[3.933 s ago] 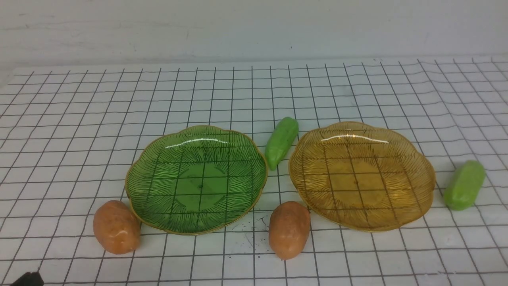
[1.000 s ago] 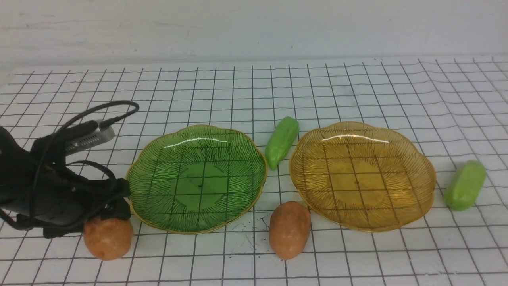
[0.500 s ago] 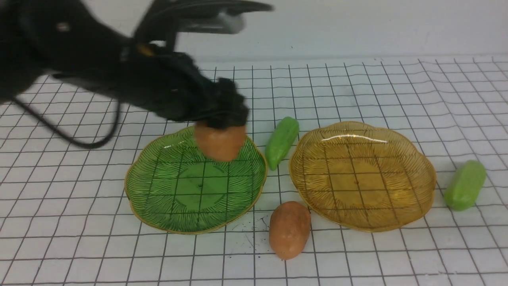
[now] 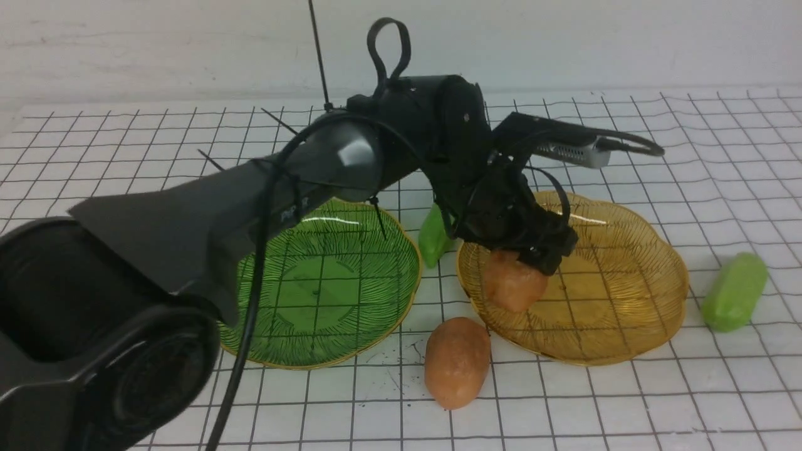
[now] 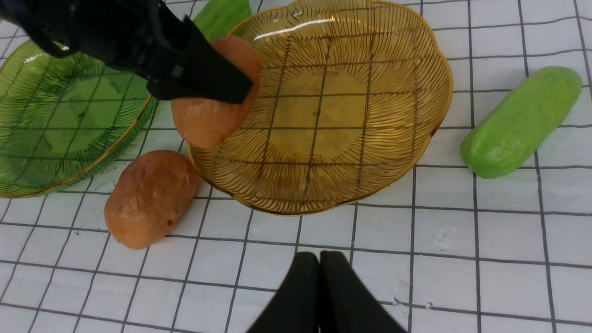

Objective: Put different types of vegetables on the plate.
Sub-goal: 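Pick up the potato beside the plates and place it on a plate, then put the potato onto the plate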

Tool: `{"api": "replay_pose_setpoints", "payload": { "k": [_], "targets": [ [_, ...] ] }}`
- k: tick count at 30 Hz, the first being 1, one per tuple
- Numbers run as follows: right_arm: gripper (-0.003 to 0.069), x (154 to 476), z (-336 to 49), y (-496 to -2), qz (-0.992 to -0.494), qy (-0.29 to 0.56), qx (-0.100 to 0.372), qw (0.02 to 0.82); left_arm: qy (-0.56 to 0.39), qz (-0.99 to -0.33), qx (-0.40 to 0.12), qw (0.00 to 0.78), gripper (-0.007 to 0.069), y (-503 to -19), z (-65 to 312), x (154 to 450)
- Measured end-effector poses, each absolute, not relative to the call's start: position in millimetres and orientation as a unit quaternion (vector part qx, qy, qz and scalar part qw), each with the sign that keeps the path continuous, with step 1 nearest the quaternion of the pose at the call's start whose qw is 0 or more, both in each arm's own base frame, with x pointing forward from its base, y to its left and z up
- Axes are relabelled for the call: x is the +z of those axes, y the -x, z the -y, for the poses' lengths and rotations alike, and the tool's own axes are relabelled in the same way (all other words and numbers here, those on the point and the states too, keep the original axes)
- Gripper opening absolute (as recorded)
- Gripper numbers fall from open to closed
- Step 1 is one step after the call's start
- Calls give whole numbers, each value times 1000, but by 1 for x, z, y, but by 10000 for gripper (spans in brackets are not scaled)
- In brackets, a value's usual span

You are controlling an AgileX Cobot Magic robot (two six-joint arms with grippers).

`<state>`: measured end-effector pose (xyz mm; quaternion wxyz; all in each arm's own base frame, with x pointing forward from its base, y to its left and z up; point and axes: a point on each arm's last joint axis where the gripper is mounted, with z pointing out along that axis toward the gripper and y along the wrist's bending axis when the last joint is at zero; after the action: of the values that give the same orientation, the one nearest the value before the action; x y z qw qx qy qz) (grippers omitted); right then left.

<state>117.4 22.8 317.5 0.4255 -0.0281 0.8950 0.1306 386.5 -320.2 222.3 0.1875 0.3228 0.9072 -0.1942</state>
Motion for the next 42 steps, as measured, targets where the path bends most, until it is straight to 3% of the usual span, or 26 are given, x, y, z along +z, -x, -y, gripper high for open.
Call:
{"api": "replay_pose_setpoints", "payload": {
  "k": [3,9,10,13,14,15,18,20,24,29,37,42],
  "targets": [
    [-15,318,-23,-117,-894,26,135,426,-326,-910,-192,172,626,-388,322,225],
    [-15,316,-30,-127,-894,19,183,409,-311,-912,-202,177,673,-388,323,242],
    [-15,315,-32,-129,-896,24,190,402,-307,-915,-200,169,659,-387,322,242],
    [-15,314,-36,-137,-904,41,207,371,-301,-927,-175,139,523,-382,312,249],
    [-15,314,-38,-142,-909,47,217,352,-303,-930,-159,134,438,-380,307,254],
    [-15,314,-39,-148,-914,51,226,333,-304,-932,-140,141,269,-380,298,265],
    [-15,313,-45,-164,-920,69,240,302,-300,-931,-116,171,76,-380,281,291],
    [-14,312,-52,-172,-921,92,249,286,-292,-930,-111,194,20,-374,265,315],
    [-11,305,-84,-186,-914,135,269,273,-278,-922,-111,244,-8,-347,231,370],
    [-10,284,-119,-201,-921,118,286,238,-273,-914,-94,285,-8,-298,191,415],
    [43,248,-152,-235,-940,111,271,176,-257,-915,-72,304,-8,-231,142,422],
    [237,218,-171,-267,-949,78,275,132,-243,-916,-79,311,-8,-200,122,416]
  ]
}}
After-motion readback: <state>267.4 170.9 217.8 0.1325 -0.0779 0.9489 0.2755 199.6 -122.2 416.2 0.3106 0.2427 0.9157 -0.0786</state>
